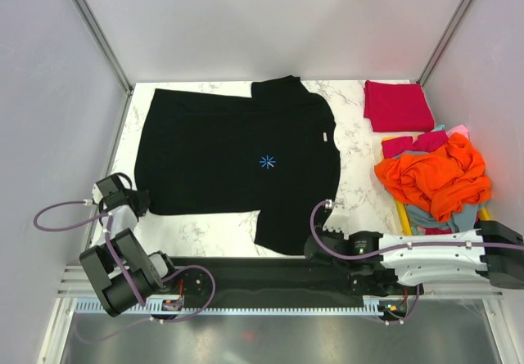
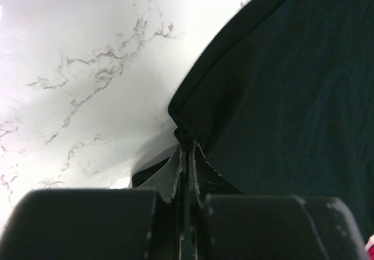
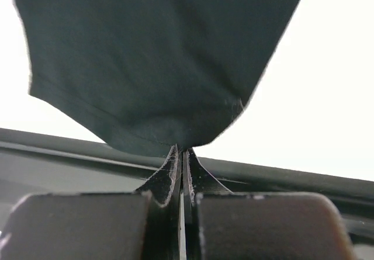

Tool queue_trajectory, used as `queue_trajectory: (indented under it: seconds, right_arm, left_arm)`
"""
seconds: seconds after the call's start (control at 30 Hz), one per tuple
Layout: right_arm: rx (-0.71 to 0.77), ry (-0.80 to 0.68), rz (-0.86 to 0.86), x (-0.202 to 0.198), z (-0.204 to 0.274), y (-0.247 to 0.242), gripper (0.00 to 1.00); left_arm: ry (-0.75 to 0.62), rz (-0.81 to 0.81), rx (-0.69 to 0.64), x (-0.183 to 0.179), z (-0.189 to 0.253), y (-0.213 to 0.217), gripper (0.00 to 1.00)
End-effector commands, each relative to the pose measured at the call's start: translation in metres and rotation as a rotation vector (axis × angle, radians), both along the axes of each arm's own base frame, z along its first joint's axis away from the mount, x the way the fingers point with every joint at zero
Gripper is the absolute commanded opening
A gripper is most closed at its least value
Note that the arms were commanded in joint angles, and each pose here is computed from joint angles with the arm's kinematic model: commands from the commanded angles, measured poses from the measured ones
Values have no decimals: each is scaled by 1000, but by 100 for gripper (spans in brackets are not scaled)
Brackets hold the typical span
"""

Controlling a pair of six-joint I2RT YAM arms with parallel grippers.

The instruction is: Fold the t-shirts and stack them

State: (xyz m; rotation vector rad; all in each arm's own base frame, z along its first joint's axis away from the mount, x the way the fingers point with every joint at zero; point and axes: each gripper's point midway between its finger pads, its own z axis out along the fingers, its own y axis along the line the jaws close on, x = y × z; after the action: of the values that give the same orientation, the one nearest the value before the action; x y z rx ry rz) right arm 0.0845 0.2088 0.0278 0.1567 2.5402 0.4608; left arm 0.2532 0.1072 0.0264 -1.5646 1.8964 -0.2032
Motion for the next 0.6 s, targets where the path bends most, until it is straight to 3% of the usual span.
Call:
queue_trajectory:
  seconds: [0.0, 0.3, 0.57]
  right_arm:
    - [38, -218, -89, 44, 73, 4, 0]
    - [2, -375, -206, 142, 166, -27, 0]
    - [-74, -447, -235, 216, 203, -36, 0]
  left_arm:
    - [-52, -30, 16, 14, 28, 2, 2]
    - [-118, -160, -4, 37, 61, -6, 2]
    - [-104, -253, -7, 53, 83, -4, 2]
